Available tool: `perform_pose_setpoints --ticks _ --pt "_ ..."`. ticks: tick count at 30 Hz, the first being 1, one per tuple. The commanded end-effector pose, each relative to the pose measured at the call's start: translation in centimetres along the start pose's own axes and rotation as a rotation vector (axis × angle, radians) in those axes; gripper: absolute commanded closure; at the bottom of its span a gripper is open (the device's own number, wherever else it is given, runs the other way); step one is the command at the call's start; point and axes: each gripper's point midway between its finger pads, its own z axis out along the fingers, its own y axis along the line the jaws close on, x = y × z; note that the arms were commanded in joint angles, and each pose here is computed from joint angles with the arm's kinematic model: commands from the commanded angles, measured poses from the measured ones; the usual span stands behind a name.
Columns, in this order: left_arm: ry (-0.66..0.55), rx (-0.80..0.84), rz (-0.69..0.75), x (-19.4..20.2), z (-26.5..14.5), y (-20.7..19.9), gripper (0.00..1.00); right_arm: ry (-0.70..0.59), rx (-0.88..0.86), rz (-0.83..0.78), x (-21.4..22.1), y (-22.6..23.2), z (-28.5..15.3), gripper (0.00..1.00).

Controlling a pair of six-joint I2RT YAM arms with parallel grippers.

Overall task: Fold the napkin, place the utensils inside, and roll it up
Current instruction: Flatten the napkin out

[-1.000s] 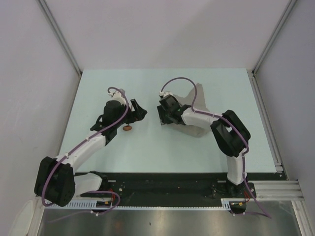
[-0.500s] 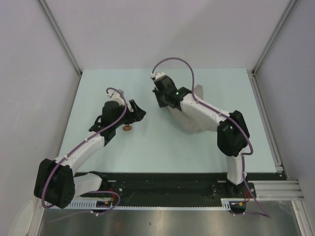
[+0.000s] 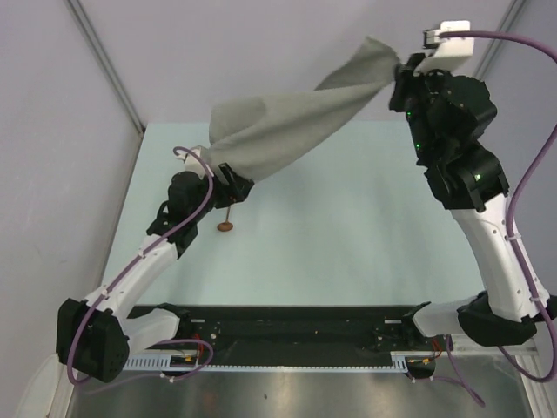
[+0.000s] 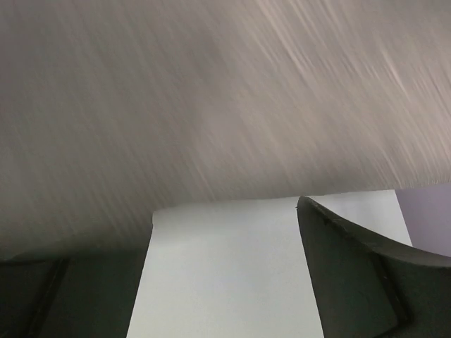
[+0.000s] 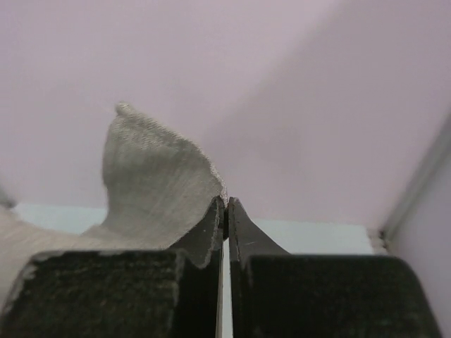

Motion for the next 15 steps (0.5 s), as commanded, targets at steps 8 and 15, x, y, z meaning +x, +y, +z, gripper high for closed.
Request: perform_pose_setpoints --ticks 8,15 --pt "-0.064 -0.077 0.042 -0.6 -0.2 2.1 0.16 0.595 0.35 0.07 29.6 -14.2 -2.1 1.0" --pt "-0.013 -0.193 0.071 1.5 1.1 5.0 0.17 0.772 0.545 0.135 37.5 -17.7 -6.6 1.0"
